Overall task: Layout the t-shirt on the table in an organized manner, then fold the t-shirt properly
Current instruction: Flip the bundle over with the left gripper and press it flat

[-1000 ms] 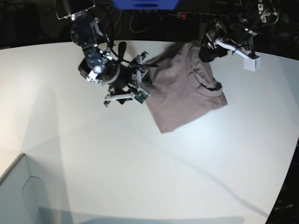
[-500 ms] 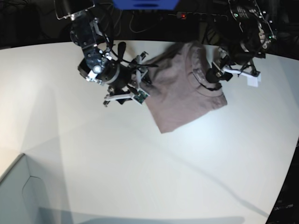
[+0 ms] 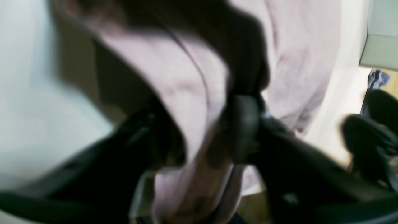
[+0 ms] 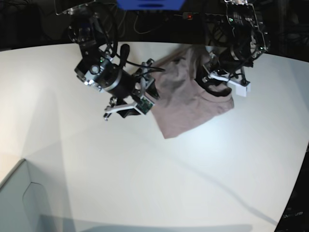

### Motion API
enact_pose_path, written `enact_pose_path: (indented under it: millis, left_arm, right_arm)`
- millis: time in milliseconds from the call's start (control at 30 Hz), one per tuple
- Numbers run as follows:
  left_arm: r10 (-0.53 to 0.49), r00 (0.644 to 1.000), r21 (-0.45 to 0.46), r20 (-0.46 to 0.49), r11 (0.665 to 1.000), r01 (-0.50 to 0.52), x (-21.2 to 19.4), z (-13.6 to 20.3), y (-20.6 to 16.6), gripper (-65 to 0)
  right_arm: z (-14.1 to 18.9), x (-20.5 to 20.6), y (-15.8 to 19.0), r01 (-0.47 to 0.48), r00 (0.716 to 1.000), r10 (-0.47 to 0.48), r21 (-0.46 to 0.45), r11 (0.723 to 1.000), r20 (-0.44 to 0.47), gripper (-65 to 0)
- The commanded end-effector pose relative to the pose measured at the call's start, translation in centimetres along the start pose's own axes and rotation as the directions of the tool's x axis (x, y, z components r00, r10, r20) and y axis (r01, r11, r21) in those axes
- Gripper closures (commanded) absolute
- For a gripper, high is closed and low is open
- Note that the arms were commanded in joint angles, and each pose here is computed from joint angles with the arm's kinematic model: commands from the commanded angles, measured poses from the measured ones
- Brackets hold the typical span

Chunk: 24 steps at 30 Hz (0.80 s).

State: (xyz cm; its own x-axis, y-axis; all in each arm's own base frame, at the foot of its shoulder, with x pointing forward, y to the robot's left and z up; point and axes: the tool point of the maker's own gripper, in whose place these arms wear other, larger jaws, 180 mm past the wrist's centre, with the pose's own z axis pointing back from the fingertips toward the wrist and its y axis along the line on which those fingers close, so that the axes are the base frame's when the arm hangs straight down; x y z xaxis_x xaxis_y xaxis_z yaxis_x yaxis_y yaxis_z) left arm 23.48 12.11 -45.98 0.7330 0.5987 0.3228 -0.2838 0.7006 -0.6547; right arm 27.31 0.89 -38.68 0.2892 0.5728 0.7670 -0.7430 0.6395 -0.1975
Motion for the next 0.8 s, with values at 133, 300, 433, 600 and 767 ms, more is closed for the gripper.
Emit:
enact_pose_path:
  millis: [133, 300, 433, 600, 767]
  left_arm:
    - [-0.027, 0.997, -0.023, 0.066, 0.999, 0.029, 2.1, 0.2, -0.8, -0.4]
    - [-0.223, 0.975, -0.016, -0.015, 0.975, 0.223, 3.7, -1.9, -2.0, 0.0]
    - [-0.386, 0.914, -0.041, -0.122, 0.922, 0.384, 4.5, -4.8, -3.6, -0.2]
    - [-0.699, 0.68, -0.09, -0.222, 0.709, 0.699, 5.7, -9.1, -7.9, -0.2]
    - [-0.909, 0.37, -0.122, -0.193, 0.397, 0.91, 7.2, -12.3, -13.1, -0.2]
  right_arm:
    - [2.1, 0.2, -4.2, 0.044, 0.999, -0.04, -0.123, 0.991, 0.035, -31.8]
    - [4.0, -2.6, -8.2, 0.098, 0.995, -0.102, -0.235, 0.967, -0.005, -31.8]
    - [5.4, -4.3, -10.4, 0.131, 0.989, -0.145, -0.305, 0.943, -0.023, -31.8]
    - [7.1, -6.2, -12.4, 0.165, 0.98, -0.193, -0.376, 0.912, -0.038, -31.8]
    - [8.5, -8.2, -12.9, 0.187, 0.97, -0.234, -0.415, 0.89, -0.063, -31.8]
